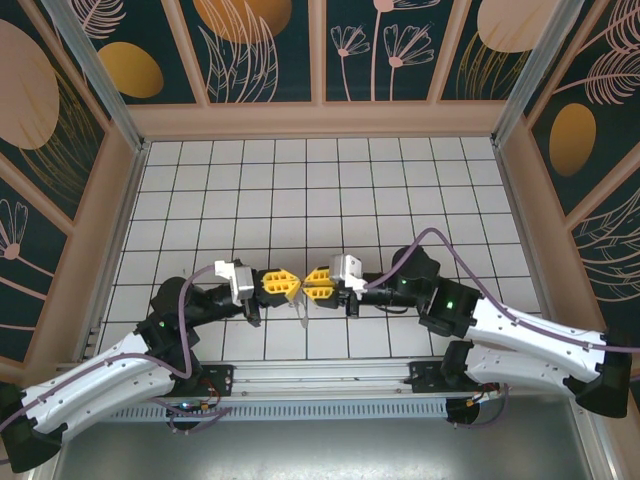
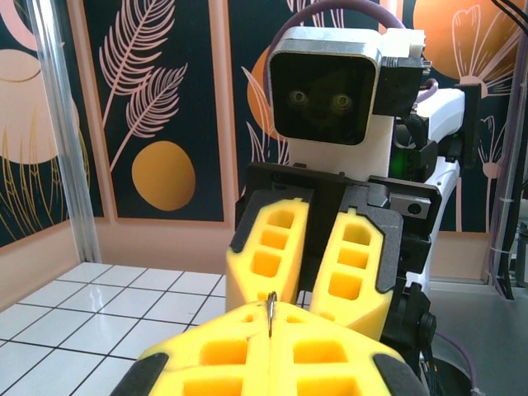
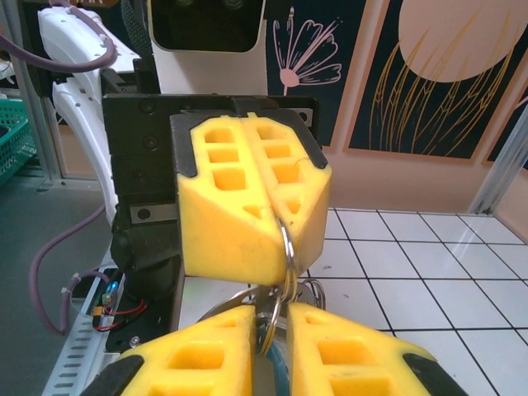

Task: Put the keys on the keyring

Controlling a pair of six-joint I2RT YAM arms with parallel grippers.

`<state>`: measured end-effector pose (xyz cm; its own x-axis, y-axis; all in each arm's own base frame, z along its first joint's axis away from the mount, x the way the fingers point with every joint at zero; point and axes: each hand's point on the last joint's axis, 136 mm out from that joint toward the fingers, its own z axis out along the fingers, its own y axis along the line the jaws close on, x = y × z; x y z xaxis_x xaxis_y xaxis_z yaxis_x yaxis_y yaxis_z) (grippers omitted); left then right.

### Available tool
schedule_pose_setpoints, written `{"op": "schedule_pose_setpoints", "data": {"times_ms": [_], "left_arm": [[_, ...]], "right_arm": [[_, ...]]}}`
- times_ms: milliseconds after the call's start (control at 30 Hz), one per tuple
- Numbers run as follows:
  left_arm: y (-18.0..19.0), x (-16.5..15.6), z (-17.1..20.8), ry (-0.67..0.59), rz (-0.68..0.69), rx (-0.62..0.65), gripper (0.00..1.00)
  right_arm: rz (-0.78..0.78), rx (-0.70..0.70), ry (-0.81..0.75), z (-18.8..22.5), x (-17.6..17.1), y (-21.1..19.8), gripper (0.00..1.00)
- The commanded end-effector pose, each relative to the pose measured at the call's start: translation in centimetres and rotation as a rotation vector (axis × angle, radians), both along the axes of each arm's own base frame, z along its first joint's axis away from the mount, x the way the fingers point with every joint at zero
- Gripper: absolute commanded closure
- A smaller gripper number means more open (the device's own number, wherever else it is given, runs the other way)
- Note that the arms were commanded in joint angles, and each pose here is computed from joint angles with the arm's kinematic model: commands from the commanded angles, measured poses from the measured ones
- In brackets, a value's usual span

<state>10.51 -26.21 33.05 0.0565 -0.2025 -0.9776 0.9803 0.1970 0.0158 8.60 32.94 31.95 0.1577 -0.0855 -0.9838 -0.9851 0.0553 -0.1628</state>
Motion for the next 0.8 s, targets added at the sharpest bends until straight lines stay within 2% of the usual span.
{"op": "schedule_pose_setpoints", "data": {"times_ms": [0,400,567,767], "left_arm": [[0.5,-0.3,1.4,-0.029,0.004,-0.043,1.0],[-0.1,-1.6,1.4,-0.046,-0.076,0.005,1.0],[-0.2,-1.7,1.6,-0.042,-0.091,0.005,1.0],[-0.3,-1.6,1.3,-0.036,-0.087,0.011,1.0]], "right_arm": [[0.022,0.047,-0.023,1.3,-1.0,-1.0,0.83],[-0.056,0.054,-0.047,2.8,-0.1,-2.2,0.82],[-0.013,0.003,-0.026,1.3,-0.2,-0.8,0.82],[0.016,0.021,-0.023,1.4,-0.5,-0.4,0.8]]}}
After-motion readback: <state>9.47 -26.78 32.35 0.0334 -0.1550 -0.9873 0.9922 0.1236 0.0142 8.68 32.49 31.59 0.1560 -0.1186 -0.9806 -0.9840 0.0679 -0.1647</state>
